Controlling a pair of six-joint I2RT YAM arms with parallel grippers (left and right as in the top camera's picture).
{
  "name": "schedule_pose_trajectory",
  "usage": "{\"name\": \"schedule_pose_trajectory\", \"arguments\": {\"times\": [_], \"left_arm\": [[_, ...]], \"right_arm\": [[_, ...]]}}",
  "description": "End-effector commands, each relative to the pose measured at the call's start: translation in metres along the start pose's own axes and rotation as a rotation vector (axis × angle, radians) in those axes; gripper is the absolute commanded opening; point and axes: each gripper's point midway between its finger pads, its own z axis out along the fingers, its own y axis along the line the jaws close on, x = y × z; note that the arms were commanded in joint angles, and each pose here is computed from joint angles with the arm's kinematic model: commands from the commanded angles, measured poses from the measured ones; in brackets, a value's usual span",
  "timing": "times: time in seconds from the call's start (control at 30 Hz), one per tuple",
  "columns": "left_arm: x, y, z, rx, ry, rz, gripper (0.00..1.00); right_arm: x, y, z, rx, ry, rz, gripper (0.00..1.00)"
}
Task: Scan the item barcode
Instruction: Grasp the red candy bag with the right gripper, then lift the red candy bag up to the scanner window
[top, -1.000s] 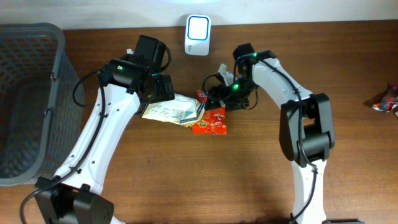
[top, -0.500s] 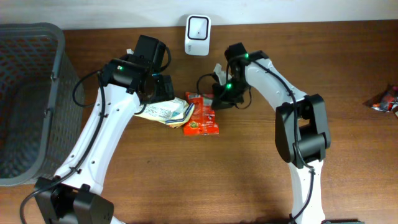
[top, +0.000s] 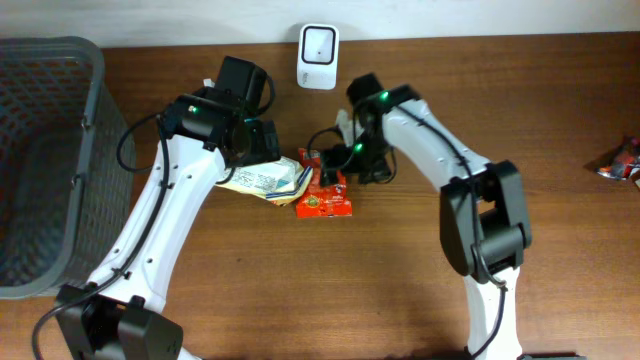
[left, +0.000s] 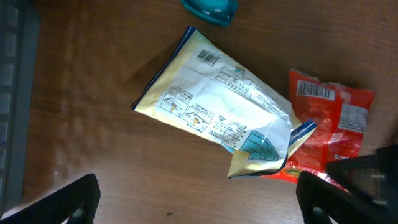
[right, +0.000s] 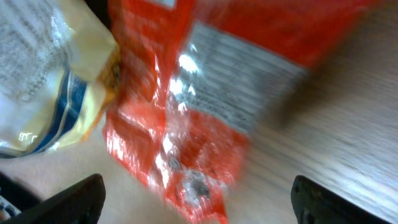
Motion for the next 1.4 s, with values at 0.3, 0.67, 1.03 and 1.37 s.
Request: {"name": "schedule_pose_trajectory", "arguments": {"times": [0.3,0.67,1.03,1.37], "left_arm": [[-0.001,0.001,0.000,-0.008,-0.002,-0.009,0.99],[-0.001,0.001,0.000,-0.008,-0.002,-0.009,0.99],[-0.001,0.001,0.000,-0.008,-0.002,-0.009,0.99],[-0.001,0.001,0.000,-0.007,-0.002,-0.009,0.99]], "right_arm": [[-0.008,-0.035,0.004,0.119,-0.076,0.123,0.04],[-0.008,-0.158,-0.184,1.294,-0.316,0.331,0.04],[0.005,-0.142,-0.082,1.148,-0.192,0.266,0.24],[-0.013,-0.060,-0.052,0.624,-0.137,0.235,0.43]]}}
